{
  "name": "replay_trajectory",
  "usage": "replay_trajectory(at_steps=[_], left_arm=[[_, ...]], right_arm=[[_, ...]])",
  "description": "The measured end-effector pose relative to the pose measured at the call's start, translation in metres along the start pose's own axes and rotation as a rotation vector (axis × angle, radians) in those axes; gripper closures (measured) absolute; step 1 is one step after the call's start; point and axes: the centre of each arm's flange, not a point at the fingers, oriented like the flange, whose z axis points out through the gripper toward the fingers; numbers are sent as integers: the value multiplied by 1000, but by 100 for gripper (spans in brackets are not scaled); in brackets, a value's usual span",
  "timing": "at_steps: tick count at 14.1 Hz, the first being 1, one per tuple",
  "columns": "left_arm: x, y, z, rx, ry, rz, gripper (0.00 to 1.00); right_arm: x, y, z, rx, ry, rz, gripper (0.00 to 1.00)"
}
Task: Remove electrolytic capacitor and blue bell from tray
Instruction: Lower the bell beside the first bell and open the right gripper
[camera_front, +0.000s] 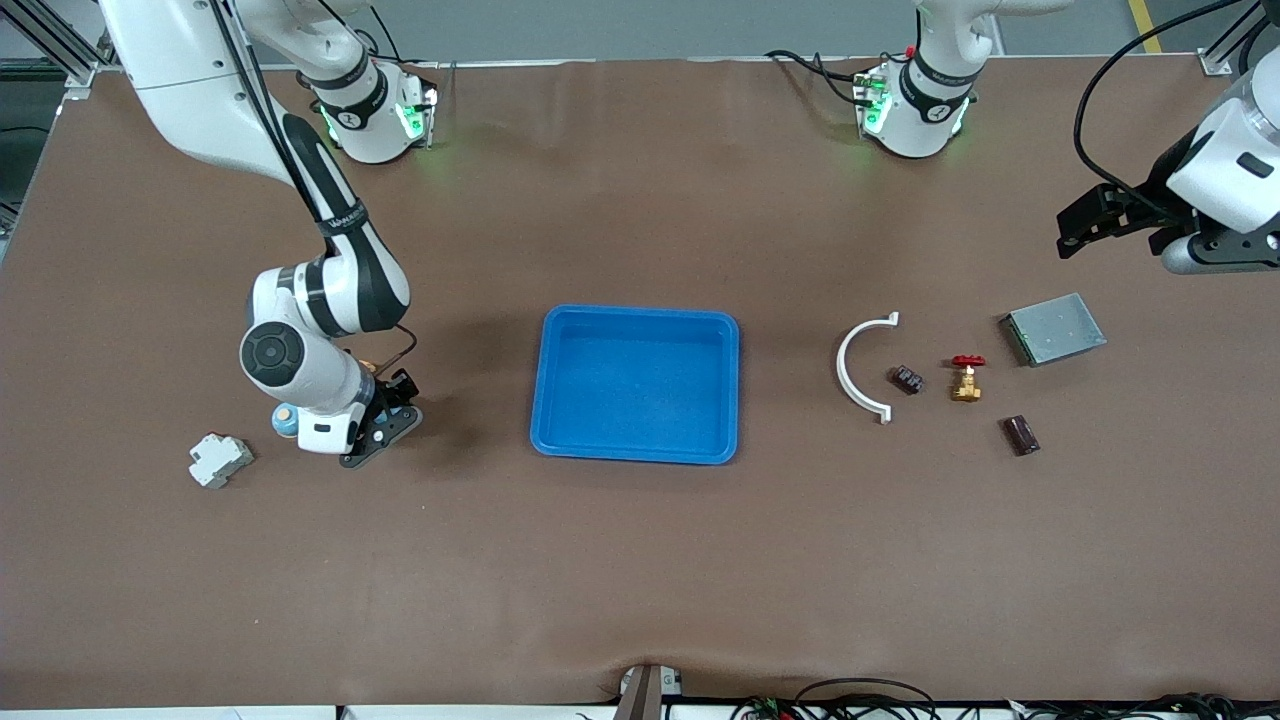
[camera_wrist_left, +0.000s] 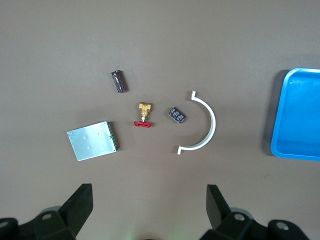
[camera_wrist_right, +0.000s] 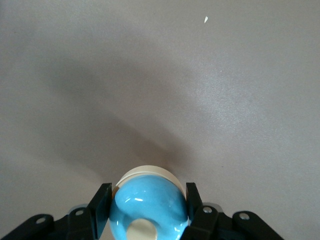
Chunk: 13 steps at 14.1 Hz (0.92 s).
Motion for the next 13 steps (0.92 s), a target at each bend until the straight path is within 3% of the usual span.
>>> replay_trajectory(at_steps=[13], left_arm=[[0,0,0,0,0,0,0]], right_arm=[[0,-2,10,15,25,24,35]])
